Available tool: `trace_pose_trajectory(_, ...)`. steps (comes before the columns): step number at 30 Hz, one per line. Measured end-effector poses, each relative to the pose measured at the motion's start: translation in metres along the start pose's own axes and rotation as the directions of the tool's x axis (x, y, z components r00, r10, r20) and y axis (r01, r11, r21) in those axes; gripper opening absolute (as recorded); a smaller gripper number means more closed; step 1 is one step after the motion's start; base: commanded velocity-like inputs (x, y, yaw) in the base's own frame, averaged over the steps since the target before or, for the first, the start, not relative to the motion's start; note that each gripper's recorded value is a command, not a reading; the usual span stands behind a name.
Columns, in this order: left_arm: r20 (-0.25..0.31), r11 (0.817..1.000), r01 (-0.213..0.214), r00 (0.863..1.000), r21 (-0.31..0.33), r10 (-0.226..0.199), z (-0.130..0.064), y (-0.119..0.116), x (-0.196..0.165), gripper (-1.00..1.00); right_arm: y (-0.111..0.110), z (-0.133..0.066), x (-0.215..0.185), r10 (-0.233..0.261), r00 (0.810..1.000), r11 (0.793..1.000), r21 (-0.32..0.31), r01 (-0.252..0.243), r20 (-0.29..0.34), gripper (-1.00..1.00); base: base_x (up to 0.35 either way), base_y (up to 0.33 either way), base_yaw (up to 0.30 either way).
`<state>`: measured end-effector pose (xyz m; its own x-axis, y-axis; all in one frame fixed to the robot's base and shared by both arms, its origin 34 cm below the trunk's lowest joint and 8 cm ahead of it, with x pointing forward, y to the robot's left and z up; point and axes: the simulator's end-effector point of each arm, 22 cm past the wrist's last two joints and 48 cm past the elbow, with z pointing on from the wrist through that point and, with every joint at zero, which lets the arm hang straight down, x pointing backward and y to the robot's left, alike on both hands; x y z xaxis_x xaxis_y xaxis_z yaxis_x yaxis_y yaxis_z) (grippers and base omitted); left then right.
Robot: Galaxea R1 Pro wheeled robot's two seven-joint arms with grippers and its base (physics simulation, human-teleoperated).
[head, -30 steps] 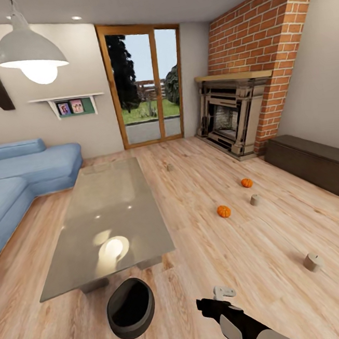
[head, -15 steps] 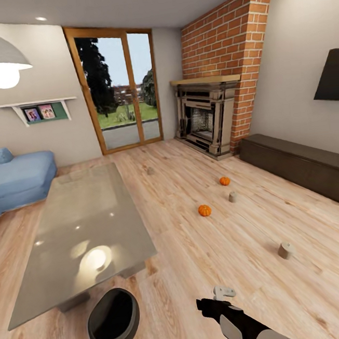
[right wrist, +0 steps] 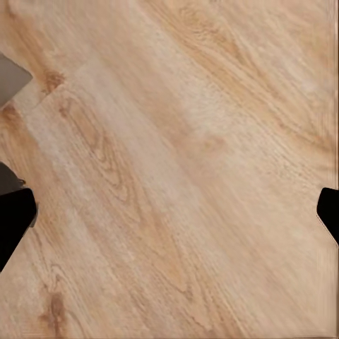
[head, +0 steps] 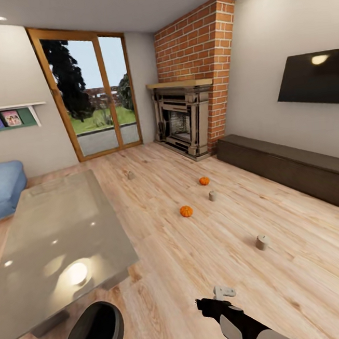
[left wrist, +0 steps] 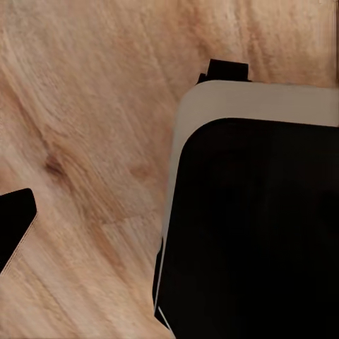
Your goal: Place each of the two pumpkins and all three candles from the living room inside a cabinet in the living room (use any cabinet), then make sure every cabinet is closed, and position the cauldron so it is next to a table in the living room.
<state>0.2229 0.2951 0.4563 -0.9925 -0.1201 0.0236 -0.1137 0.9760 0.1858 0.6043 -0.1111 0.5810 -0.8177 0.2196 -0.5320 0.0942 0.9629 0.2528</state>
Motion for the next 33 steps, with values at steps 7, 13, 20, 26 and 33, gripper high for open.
trace_pose_trajectory(7,0.003,1.000,0.001,1.000,0.000,-0.001,-0.0003,-0.0001,-0.0013,1.00,0.0010,-0.0008,-0.0015,0.000,1.000,1.000,-0.002,0.000,0.003,1.00,0.000,0.000,-0.278)
trace_pose_trajectory(13,0.006,1.000,0.001,1.000,0.001,-0.001,-0.0006,-0.0001,-0.0024,1.00,0.0017,-0.0015,-0.0027,-0.001,1.000,1.000,-0.002,0.001,0.006,1.00,0.000,0.000,-0.278)
trace_pose_trajectory(20,0.010,1.000,0.002,1.000,0.001,-0.002,-0.0010,-0.0003,-0.0038,1.00,0.0003,-0.0022,0.0013,-0.003,1.000,1.000,0.002,0.003,0.001,1.00,0.000,0.000,-0.278)
trace_pose_trajectory(26,0.013,1.000,0.003,1.000,0.002,-0.003,-0.0013,-0.0006,-0.0049,1.00,0.0000,-0.0029,0.0003,-0.004,1.000,1.000,0.003,0.004,0.006,1.00,0.000,0.000,-0.278)
trace_pose_trajectory(33,0.016,1.000,0.003,1.000,0.002,-0.003,-0.0017,-0.0007,-0.0062,1.00,-0.0003,-0.0037,-0.0028,-0.004,1.000,1.000,0.003,0.004,0.016,1.00,0.000,0.000,-0.278)
